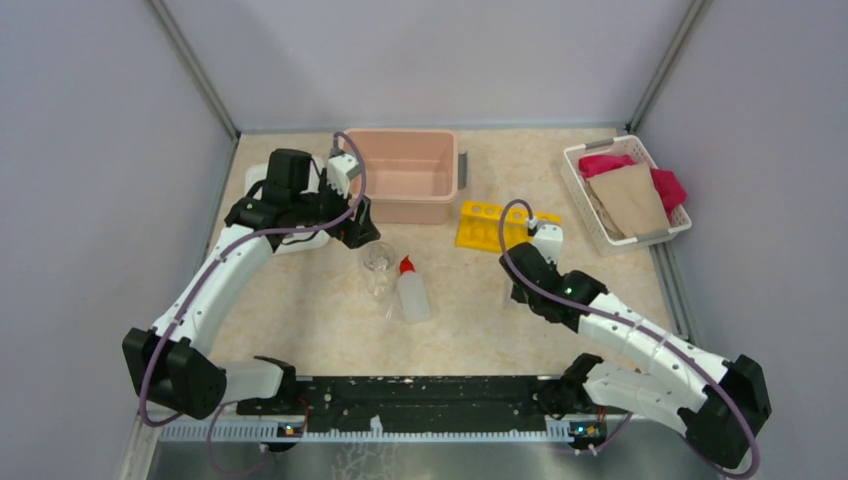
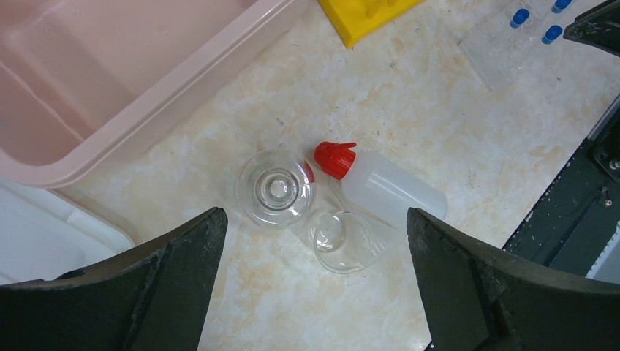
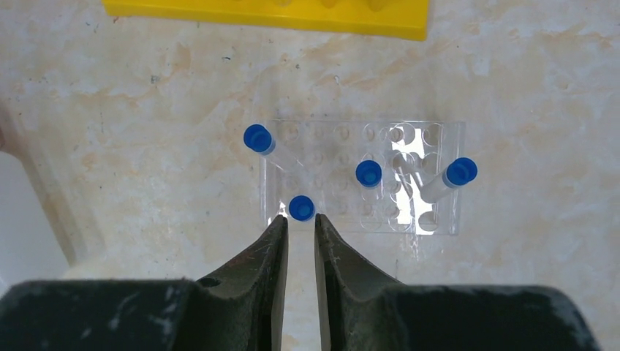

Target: Organize the chemistry lab equipment

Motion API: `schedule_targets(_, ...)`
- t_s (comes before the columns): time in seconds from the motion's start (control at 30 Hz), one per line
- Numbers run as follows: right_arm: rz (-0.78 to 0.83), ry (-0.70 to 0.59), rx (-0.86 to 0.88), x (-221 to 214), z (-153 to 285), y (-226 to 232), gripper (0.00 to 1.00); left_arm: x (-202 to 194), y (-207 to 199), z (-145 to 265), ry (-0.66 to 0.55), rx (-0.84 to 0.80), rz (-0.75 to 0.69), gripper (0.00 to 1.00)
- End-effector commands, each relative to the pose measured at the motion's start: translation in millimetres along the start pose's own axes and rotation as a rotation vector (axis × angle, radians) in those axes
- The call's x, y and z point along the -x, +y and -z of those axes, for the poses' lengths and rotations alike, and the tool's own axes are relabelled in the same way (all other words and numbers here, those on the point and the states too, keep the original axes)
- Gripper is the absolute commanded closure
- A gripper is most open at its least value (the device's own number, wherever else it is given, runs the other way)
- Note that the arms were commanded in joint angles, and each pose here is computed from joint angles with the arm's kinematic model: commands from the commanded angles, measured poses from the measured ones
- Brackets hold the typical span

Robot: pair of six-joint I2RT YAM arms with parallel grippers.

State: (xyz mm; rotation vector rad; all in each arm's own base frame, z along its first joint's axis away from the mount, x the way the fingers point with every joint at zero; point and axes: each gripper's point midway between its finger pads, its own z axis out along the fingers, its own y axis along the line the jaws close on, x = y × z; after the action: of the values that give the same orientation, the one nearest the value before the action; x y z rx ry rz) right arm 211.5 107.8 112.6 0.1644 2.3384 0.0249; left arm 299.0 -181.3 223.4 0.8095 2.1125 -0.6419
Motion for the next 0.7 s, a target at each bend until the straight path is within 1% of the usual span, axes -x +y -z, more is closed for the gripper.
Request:
schedule_targets(0.0,-0.067,-0.063,0.037,32,21,8,0.8,17,4,6,-0.039,0.025,-0.011,0.01)
schedule_targets(0.07,-0.077,-0.101,0.062,48,33,13,0.74,17,6,7,-0.038,0.032,-0.003,0.01)
schedule_targets(0.17,-0.078,-0.143,0.117,69,48,31,0.71,18,13,11,-0.04,0.045,0.03,0.01)
schedule_targets(0.23,-0.059,-0.136,0.17,76,53,54,0.66,18,19,14,-0.044,0.05,0.062,0.01)
schedule_targets(0.3,-0.029,-0.102,0.231,75,54,83,0.59,17,28,18,-0.047,0.063,0.101,0.01)
schedule_targets(0.37,0.019,-0.063,0.317,65,54,120,0.52,13,39,23,-0.042,0.087,0.132,0.01)
schedule_targets(0.47,0.077,0.034,0.428,40,45,170,0.35,7,51,29,-0.028,0.119,0.166,0.01)
schedule_targets(0.5,0.095,0.073,0.452,30,40,183,0.31,5,53,31,-0.025,0.124,0.175,0.01)
schedule_targets(0.57,0.136,0.135,0.479,9,27,204,0.26,1,57,34,-0.016,0.136,0.184,0.01)
schedule_targets(0.67,0.177,0.19,0.5,-16,10,224,0.22,-3,59,38,-0.019,0.146,0.187,0.01)
